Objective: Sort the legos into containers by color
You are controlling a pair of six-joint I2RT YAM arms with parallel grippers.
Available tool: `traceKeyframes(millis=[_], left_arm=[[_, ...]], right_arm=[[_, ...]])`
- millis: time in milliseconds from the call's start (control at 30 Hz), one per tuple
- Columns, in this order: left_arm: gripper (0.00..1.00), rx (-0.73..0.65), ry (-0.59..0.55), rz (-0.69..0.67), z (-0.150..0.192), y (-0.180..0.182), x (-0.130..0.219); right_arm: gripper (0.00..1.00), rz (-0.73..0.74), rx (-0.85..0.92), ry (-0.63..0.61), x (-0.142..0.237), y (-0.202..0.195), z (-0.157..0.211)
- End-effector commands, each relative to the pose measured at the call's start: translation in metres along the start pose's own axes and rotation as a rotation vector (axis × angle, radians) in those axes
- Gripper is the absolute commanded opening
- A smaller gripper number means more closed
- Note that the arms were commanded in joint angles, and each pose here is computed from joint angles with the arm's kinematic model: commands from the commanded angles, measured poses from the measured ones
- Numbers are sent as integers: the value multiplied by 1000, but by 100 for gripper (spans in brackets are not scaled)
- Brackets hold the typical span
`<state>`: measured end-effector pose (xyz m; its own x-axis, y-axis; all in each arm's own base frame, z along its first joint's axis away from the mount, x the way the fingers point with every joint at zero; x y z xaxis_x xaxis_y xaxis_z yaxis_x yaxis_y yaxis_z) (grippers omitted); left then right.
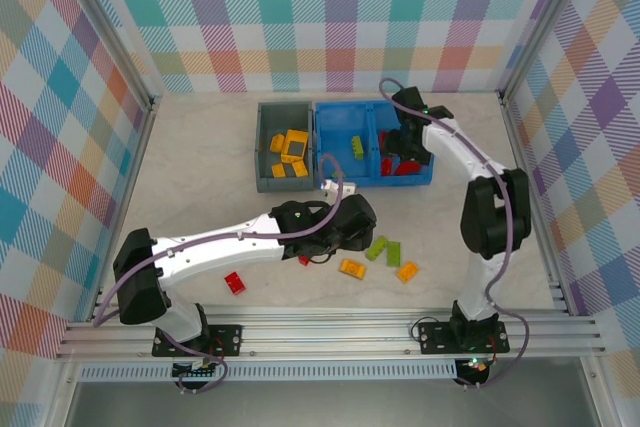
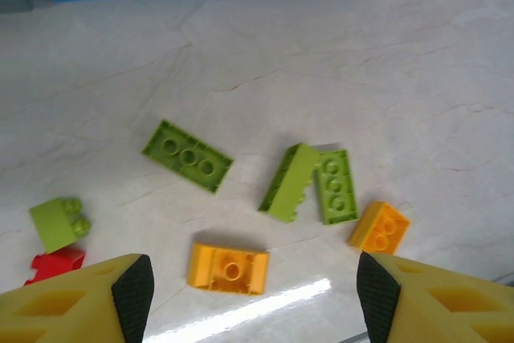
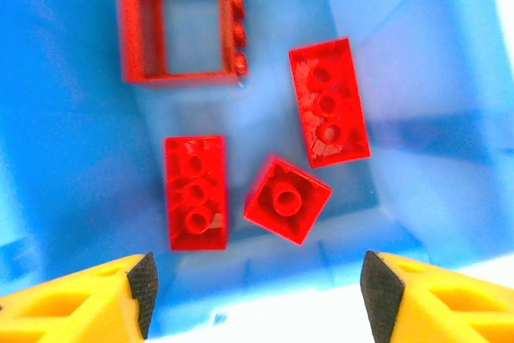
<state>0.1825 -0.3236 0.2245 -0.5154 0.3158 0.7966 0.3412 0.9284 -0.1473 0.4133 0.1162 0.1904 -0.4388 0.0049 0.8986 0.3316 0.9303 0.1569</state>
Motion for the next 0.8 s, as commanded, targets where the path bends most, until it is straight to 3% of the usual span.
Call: traceKeyframes(millis=[0, 67, 200, 433, 600, 767], left_arm=[[70, 48, 79, -139, 18, 38, -7], [70, 88, 132, -199, 28, 63, -17], [70, 193, 201, -177, 40, 92, -44], [72, 275, 287, -170, 44, 108, -85], [71, 275, 317, -200, 52, 109, -104], [65, 272, 316, -211, 54, 110, -116]], right_arm=[[67, -152, 51, -114, 80, 13, 0], [67, -202, 88, -124, 105, 17, 19], [69, -381, 197, -67, 133, 26, 83], [76, -741, 352, 54, 186, 4, 192], [75, -744, 362, 111, 199, -24, 225], [74, -745, 338, 115, 200, -31, 229]])
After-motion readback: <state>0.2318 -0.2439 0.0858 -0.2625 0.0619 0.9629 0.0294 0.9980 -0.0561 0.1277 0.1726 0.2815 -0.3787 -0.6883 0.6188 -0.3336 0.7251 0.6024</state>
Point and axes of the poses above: each hand's point on the last joint's axis, 136 mm out from that joint toward the fingers, its own x axis back along the fingers, its own y axis along the line the jaws close on, z = x × y, the point moved 5 cm from there along x, back along the fingers, and after that the axes turned 10 degrees about -x, right-handed, at the moved point
